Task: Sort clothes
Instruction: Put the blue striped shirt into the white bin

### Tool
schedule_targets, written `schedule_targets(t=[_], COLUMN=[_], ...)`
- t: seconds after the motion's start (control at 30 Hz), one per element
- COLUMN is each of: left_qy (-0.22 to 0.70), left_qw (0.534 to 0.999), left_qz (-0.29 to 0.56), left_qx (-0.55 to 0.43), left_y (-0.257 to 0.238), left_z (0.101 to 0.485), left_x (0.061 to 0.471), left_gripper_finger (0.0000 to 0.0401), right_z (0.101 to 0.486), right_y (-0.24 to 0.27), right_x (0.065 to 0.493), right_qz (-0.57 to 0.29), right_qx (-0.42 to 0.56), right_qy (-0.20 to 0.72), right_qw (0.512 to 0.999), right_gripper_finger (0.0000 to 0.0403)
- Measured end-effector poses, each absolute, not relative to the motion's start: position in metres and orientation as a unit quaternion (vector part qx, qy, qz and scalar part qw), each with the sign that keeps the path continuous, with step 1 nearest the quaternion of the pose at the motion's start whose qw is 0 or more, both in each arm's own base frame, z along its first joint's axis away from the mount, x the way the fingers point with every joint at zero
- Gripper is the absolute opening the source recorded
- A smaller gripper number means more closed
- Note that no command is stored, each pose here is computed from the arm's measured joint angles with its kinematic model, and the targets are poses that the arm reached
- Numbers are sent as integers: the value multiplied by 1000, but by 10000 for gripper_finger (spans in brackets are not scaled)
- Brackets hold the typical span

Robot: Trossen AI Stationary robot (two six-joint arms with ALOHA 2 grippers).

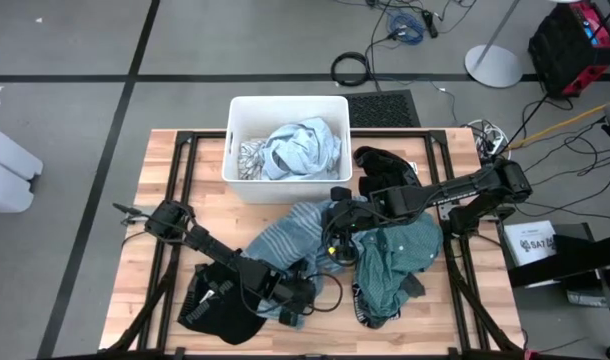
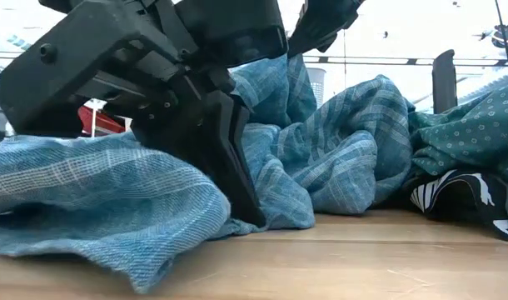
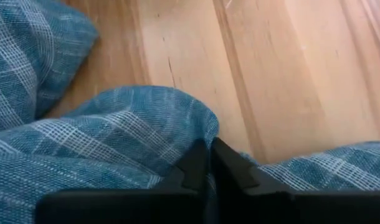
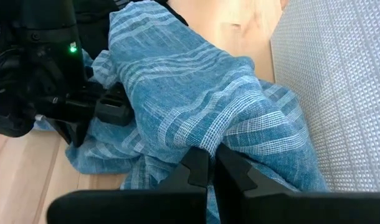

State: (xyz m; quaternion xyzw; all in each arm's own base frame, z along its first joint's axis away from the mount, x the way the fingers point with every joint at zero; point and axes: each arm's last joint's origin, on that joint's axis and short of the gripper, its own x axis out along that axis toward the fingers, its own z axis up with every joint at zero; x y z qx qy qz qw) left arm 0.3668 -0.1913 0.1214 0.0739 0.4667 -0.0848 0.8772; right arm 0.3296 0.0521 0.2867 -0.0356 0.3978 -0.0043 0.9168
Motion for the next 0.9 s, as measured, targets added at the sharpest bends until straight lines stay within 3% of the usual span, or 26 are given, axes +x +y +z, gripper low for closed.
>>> schedule_targets(t=[0.23, 0.43, 0.63, 0.9], left_qy=[460, 422, 317, 176], left_qw=[879, 899, 941, 977], left_qz=[-102, -107, -118, -117], left_qx=[71, 54, 23, 5], left_y=[-200, -200, -196, -185], left_z=[153, 211, 285, 359], left_x=[365, 345, 318, 280], left_gripper_finger=[5, 4, 3, 2], right_z=[294, 322, 349, 354], right_y=[53, 60, 76, 86], right_x=[318, 292, 263, 243], right_qz=[-3, 11, 49, 57], right_qx=[-43, -40, -42, -57], right_qy=[436, 419, 373, 386], right_qw=[899, 907, 926, 919], right_gripper_finger=[7, 11, 19, 89])
